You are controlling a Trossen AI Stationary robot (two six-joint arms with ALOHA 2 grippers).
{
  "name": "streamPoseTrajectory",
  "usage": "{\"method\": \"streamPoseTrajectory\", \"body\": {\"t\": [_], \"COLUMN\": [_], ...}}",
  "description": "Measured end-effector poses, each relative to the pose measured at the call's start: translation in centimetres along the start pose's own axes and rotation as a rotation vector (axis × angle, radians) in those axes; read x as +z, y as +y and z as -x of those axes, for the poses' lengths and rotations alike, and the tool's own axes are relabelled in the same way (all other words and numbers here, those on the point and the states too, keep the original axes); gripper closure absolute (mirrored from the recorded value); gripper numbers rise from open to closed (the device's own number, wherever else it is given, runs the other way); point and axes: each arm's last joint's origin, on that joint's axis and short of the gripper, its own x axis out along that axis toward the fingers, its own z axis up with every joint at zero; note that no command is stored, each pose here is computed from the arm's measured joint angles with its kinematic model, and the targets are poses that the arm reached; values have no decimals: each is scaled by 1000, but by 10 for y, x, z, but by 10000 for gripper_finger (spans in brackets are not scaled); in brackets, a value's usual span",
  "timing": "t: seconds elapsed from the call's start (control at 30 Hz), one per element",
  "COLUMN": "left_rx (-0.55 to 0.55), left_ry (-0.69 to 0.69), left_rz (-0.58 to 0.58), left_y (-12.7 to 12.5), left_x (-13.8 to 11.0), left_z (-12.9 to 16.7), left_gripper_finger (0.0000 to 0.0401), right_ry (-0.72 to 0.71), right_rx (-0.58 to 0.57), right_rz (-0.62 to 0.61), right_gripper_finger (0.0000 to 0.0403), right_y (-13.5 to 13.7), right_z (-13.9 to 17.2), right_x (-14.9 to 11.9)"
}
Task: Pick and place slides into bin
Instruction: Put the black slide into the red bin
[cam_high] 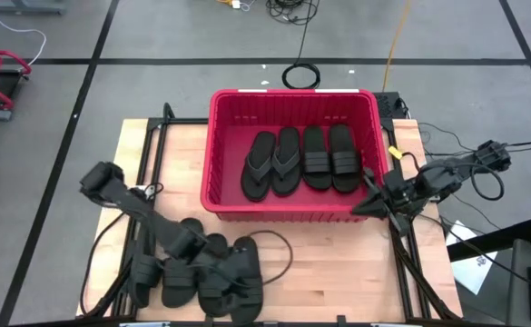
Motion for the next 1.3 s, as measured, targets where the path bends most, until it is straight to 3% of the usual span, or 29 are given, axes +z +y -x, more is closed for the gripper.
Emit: {"method": "streamPoseTrajectory", "body": {"t": [0.23, 0.33, 0.57, 0.8, 1.1, 1.3], "left_rx": [11, 17, 165, 75, 7, -3], "left_ry": [188, 209, 385, 379, 315, 337], "left_rz": [136, 93, 9, -23, -17, -20], "left_y": [31, 36, 56, 71, 91, 98], "left_x": [5, 8, -7, -18, -28, -34], "left_z": [-40, -38, -33, -49, -64, -67], "left_gripper_finger": [186, 151, 102, 116, 146, 203], "right_ry": [76, 78, 56, 20, 17, -48], "right_rx": [122, 129, 151, 138, 128, 109], "right_rz": [-33, -53, -108, -72, -129, -100], "right_gripper_finger": [402, 402, 403, 403, 403, 403], "right_y": [1, 1, 2, 3, 2, 3], "right_z": [-2, -3, -3, -4, -4, -4], "right_x": [-11, -11, -8, -5, -5, 0]}}
